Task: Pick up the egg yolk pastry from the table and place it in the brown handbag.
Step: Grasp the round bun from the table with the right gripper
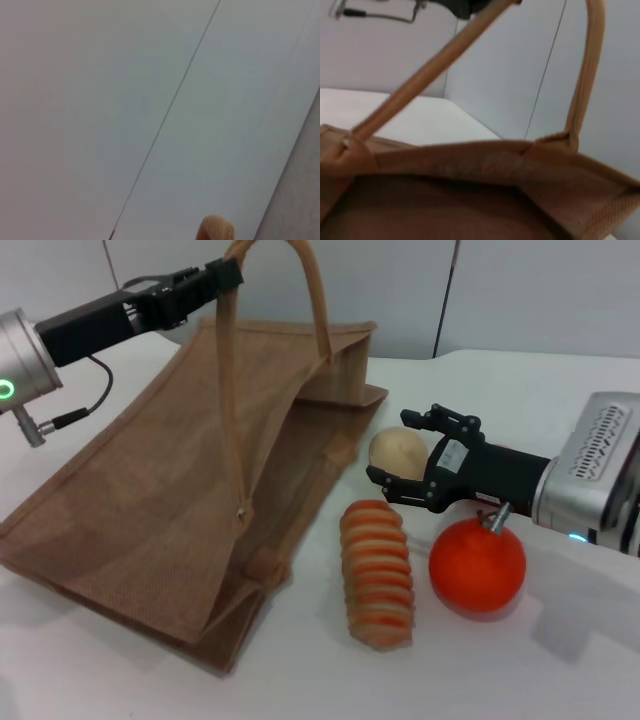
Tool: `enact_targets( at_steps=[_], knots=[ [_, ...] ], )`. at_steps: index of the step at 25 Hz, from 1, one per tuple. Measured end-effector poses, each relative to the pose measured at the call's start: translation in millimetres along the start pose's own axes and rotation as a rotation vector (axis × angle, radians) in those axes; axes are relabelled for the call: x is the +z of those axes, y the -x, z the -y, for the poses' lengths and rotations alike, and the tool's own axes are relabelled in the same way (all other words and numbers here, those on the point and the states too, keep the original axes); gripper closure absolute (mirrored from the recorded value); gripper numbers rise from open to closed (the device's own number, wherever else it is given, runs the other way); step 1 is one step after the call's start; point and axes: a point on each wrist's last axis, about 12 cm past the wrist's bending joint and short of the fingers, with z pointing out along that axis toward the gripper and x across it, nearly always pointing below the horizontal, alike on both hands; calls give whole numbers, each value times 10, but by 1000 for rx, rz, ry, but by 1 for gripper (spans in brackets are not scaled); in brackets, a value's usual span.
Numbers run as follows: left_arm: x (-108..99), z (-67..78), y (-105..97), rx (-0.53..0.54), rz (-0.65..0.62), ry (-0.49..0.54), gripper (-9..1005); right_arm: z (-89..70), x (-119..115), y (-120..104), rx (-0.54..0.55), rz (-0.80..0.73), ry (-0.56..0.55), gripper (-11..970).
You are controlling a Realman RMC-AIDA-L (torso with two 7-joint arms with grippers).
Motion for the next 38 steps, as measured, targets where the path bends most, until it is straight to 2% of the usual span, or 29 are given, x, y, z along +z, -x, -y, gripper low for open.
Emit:
enact_targets(
  at_steps=[26,38],
  knots=[
    [9,-15,22,8,7,16,880,84,452,45,-33,-300,-112,117],
    [-13,-28,22,6,5,25,880,32,498,66,-33,-307,-101,125]
  ],
)
